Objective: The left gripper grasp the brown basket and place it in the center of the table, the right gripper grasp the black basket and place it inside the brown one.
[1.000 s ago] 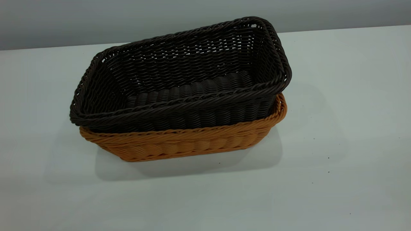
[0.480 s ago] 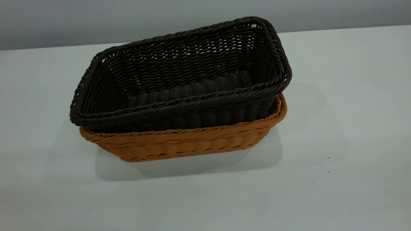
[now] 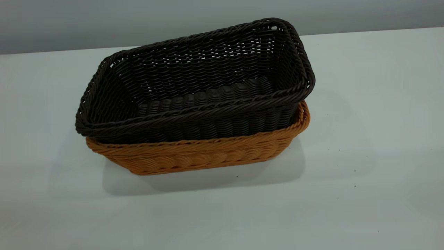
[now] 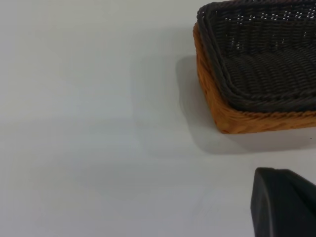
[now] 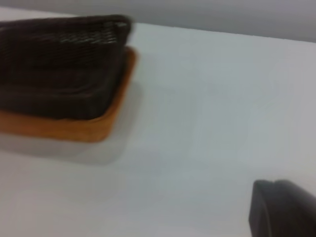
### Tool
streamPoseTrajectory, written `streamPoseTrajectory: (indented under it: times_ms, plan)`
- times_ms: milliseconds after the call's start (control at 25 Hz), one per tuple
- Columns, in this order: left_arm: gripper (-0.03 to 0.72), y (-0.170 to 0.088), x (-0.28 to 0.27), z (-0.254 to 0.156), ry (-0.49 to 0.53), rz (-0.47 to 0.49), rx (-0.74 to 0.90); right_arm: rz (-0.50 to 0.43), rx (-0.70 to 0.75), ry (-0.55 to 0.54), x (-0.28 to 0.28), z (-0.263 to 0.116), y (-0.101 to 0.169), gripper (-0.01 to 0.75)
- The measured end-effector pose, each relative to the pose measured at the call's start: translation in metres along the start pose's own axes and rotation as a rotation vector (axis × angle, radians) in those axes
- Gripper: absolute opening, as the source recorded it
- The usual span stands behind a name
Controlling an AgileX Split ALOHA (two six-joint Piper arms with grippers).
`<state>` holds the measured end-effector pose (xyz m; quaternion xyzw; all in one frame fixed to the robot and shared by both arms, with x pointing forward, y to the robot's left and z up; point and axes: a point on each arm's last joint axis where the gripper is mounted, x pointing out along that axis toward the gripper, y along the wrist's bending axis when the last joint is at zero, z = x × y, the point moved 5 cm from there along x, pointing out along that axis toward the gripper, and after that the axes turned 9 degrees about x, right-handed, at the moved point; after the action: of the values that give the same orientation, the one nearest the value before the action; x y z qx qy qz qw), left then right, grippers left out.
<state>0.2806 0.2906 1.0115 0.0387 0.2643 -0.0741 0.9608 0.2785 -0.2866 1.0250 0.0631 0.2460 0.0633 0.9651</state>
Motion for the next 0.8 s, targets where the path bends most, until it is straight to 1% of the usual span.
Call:
streamPoseTrajectory:
  times_ms: [120, 240, 400, 560, 800]
  plan:
    - [-0.001, 0.0, 0.0, 0.0, 0.0, 0.0, 0.0, -0.094, 0.055, -0.017, 0.0004, 0.001, -0.004, 0.003]
    - [-0.001, 0.0002, 0.0, 0.0, 0.0, 0.004, -0.001, -0.145, 0.085, -0.026, 0.0006, 0.0015, -0.0062, 0.003]
    - [-0.001, 0.0016, 0.0001, 0.0, 0.001, 0.039, -0.025, -0.144, 0.087, -0.027, 0.0006, 0.0015, -0.006, 0.003]
    - [-0.001, 0.0042, 0.0002, 0.0, 0.003, 0.096, -0.061, -0.142, 0.088, -0.026, 0.0006, 0.0014, -0.0057, 0.003]
    - [-0.001, 0.0045, 0.0002, 0.0, 0.004, 0.103, -0.066, -0.142, 0.088, -0.026, 0.0006, 0.0014, -0.0057, 0.003]
